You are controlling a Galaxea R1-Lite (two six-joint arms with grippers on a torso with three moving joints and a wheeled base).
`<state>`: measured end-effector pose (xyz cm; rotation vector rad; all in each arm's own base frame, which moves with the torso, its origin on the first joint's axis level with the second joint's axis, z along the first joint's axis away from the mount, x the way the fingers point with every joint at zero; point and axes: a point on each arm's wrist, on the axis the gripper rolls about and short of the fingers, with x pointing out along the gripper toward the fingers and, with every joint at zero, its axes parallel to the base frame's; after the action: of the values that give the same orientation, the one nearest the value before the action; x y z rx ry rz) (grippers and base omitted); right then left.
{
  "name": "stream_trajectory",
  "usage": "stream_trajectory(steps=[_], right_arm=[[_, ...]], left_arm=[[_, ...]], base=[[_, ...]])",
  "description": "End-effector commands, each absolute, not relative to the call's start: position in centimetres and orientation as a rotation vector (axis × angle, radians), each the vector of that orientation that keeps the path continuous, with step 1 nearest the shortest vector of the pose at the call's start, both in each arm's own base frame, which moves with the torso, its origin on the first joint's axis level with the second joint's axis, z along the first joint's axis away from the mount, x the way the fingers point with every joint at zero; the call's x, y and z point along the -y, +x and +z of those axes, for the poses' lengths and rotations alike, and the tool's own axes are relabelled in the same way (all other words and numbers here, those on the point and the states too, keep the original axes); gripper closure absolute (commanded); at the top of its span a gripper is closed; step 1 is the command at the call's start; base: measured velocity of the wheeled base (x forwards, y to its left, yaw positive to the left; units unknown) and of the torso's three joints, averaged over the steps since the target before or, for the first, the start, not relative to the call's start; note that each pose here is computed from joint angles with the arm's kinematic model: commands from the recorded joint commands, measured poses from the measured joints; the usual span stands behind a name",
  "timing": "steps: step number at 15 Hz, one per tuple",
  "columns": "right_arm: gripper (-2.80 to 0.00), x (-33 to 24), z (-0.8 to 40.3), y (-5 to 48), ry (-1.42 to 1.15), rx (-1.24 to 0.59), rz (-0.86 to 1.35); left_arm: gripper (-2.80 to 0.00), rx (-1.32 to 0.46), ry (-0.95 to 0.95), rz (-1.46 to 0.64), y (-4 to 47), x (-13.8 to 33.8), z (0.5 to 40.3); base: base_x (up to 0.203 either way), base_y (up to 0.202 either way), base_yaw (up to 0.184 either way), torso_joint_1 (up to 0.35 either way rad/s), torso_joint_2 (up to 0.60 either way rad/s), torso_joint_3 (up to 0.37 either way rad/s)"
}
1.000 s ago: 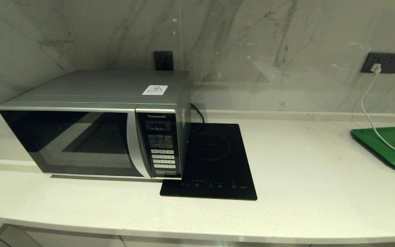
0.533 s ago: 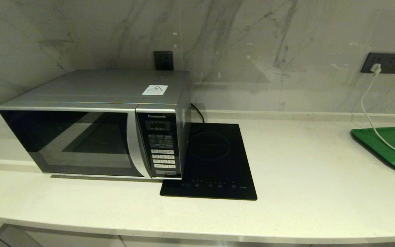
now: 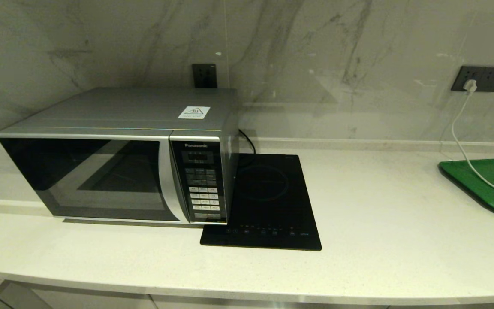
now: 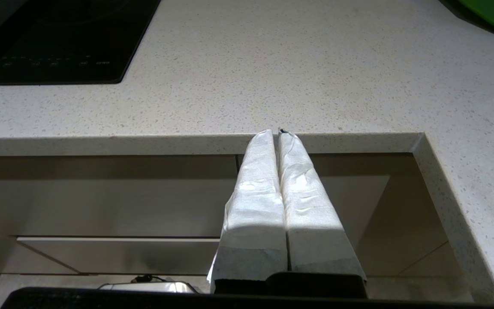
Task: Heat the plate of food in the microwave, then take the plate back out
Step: Open the microwave oven
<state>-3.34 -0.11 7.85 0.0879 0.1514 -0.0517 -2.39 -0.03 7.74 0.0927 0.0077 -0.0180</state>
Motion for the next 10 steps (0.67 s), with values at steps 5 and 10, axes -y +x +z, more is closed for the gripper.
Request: stream_trajectory(steps=[5,10], right_arm=[[0.00,0.11,7.85,-3.34,0.088,-0.153,-0.051],[0.00,0.11,7.81,-3.33,0.088,-0.154,-0.052]], left_arm=[[0.00,-0.009,0.080,-0.017,-2.35,0.03,7.61],[0.00,0.005,0.064,-0.001,-2.30,0.02,7.69]], base=[[0.000,0.000,0.000,0.000,0.00,0.000],[0.000,0.000,0.000,0.000,0.00,0.000]])
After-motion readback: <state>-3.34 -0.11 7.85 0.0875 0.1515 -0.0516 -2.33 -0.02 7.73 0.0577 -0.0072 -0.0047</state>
